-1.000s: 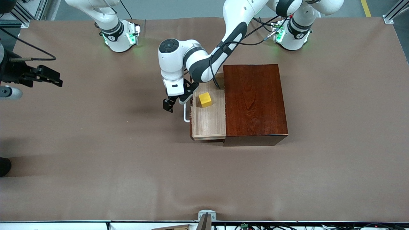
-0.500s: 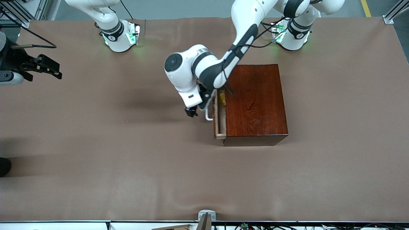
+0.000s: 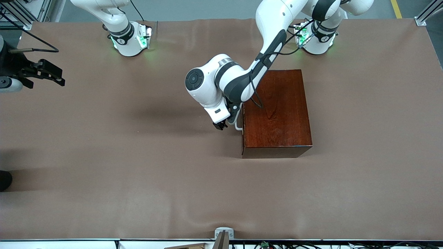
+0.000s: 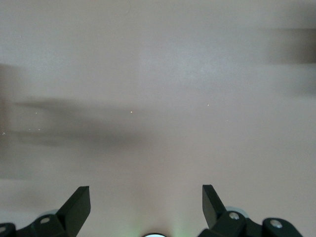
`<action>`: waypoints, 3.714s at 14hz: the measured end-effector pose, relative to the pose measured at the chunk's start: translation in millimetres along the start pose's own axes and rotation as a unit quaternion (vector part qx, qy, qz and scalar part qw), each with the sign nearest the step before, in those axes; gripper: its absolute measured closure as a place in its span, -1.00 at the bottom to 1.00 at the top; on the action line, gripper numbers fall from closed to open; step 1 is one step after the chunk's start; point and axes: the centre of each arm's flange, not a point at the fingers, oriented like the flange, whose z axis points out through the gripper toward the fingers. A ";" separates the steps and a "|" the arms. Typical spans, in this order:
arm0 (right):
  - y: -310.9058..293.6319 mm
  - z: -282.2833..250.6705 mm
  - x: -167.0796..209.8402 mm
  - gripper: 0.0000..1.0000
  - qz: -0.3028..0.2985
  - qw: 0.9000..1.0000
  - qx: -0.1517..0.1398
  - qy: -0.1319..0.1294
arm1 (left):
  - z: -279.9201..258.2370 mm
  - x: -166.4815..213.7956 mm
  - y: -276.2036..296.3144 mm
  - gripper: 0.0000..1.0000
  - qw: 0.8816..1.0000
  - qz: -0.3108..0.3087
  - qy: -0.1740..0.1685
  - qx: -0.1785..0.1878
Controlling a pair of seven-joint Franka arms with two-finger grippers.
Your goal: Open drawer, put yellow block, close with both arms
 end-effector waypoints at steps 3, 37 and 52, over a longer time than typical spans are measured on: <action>-0.2 -0.1 0.2 -1.00 0.000 1.000 0.000 0.001 | -15.8 12.1 5.8 -1.00 1.000 -0.011 -0.016 -0.012; 0.2 2.8 0.3 -1.00 0.000 1.000 0.000 -0.002 | -231.7 555.0 -239.6 -1.00 0.806 0.575 -0.066 -0.125; 0.2 3.0 0.2 -1.00 0.000 1.000 0.000 -0.003 | -231.2 560.7 -239.0 -1.00 0.807 0.573 -0.065 -0.127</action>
